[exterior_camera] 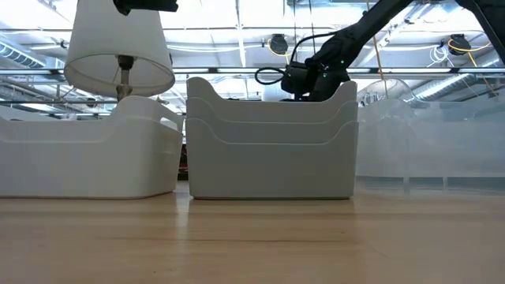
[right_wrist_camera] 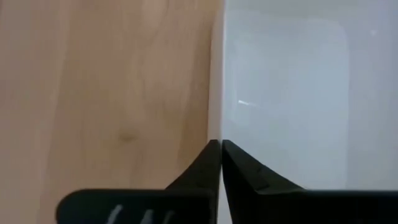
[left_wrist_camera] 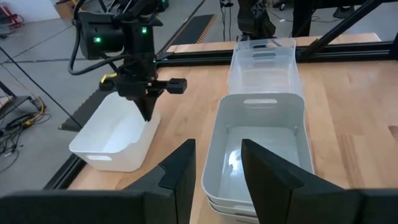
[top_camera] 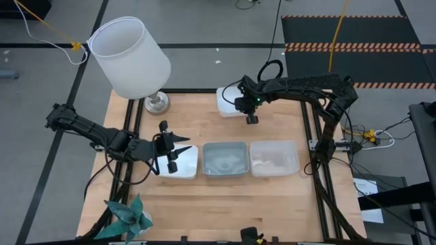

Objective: Stack baskets by color
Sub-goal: Stack the white bin on the bottom stacked white bins

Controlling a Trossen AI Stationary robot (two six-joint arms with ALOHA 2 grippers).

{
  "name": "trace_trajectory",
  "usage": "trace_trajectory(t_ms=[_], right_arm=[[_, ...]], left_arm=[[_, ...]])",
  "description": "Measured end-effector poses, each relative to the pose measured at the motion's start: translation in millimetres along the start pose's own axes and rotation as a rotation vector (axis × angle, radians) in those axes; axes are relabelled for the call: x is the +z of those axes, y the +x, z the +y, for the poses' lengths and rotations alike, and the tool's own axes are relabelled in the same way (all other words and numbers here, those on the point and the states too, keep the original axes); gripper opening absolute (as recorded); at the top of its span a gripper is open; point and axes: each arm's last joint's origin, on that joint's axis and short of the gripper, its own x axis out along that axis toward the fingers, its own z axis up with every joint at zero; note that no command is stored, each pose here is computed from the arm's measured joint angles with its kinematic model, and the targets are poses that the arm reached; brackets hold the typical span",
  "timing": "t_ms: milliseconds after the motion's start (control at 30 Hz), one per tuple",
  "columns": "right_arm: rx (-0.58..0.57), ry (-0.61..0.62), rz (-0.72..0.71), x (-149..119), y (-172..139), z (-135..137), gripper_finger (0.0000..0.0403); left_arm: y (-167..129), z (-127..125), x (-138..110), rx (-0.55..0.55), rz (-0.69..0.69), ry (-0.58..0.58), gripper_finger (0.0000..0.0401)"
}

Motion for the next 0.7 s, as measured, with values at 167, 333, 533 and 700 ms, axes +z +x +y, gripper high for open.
trace_trajectory(t_ms=[167, 333, 533, 700], right_arm=[[0.016, 0.032, 0.01, 1.2, 0.1, 3.7, 0.0008], [0.01, 0.071, 0.013, 0.8, 0.0, 3.1, 0.0046], [-0.031, 0.072, 0.039, 0.1, -0.1, 1.3, 0.009], [-0.027, 0.074, 0.045, -0.5, -0.1, 1.8, 0.0072]], left_arm=[[0.0, 0.0, 0.0, 0.0, 0.0, -0.001, 0.0131], [0.0, 0.0, 0.0, 0.0, 0.0, -0.003, 0.0131], [0.0, 0.0, 0.0, 0.0, 0.0, -0.003, 0.0131], [0.0, -0.1, 0.0, 0.0, 0.0, -0.005, 0.0131]])
